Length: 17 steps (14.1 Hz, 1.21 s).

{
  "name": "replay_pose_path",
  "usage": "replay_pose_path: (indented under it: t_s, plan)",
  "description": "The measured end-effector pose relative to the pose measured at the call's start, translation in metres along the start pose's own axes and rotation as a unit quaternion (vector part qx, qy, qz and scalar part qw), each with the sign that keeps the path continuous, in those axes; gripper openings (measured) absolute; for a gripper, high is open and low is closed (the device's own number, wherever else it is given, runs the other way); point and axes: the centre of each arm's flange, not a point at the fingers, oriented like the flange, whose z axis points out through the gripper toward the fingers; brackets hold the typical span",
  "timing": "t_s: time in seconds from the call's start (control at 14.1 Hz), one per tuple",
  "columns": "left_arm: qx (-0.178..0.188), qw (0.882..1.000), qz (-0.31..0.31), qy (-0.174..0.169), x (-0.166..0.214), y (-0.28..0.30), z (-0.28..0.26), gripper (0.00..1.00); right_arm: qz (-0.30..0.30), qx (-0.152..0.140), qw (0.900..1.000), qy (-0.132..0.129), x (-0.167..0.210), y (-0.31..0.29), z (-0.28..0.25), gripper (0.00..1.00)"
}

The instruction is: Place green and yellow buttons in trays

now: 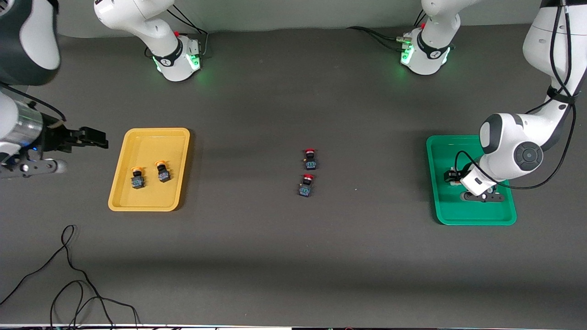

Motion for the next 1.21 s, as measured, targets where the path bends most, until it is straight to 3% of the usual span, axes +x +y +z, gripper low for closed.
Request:
replay_pose_path:
  t_s: [0.14,0.21,0.43,0.71,0.92,1.21]
  plan:
    - [0.006,1.0,-0.001,0.009,0.004,-0.003,-0.017,0.96,0.01,0.012,1.0,0.008,-0.013,0.019,0.001,1.0]
    - [0.014,1.0,-0.003,0.006,0.007,-0.005,-0.036,1.0,0.015,0.016,1.0,0.012,-0.019,0.027,0.0,1.0]
    - [0.045,0.998,-0.005,-0.035,0.012,-0.002,-0.132,1.0,0.024,0.019,0.999,0.021,-0.032,0.038,-0.008,1.0]
    - [0.072,0.994,0.013,-0.079,0.001,0.048,-0.278,1.0,0.026,0.018,0.999,0.029,-0.036,0.036,-0.016,1.0]
    - [0.061,0.995,0.028,-0.067,-0.01,0.084,-0.36,1.0,0.029,0.017,0.999,0.031,-0.037,0.036,-0.018,1.0]
    - [0.038,0.998,0.028,-0.051,-0.017,0.089,-0.404,1.0,0.042,0.018,0.998,0.031,-0.037,0.036,-0.018,1.0]
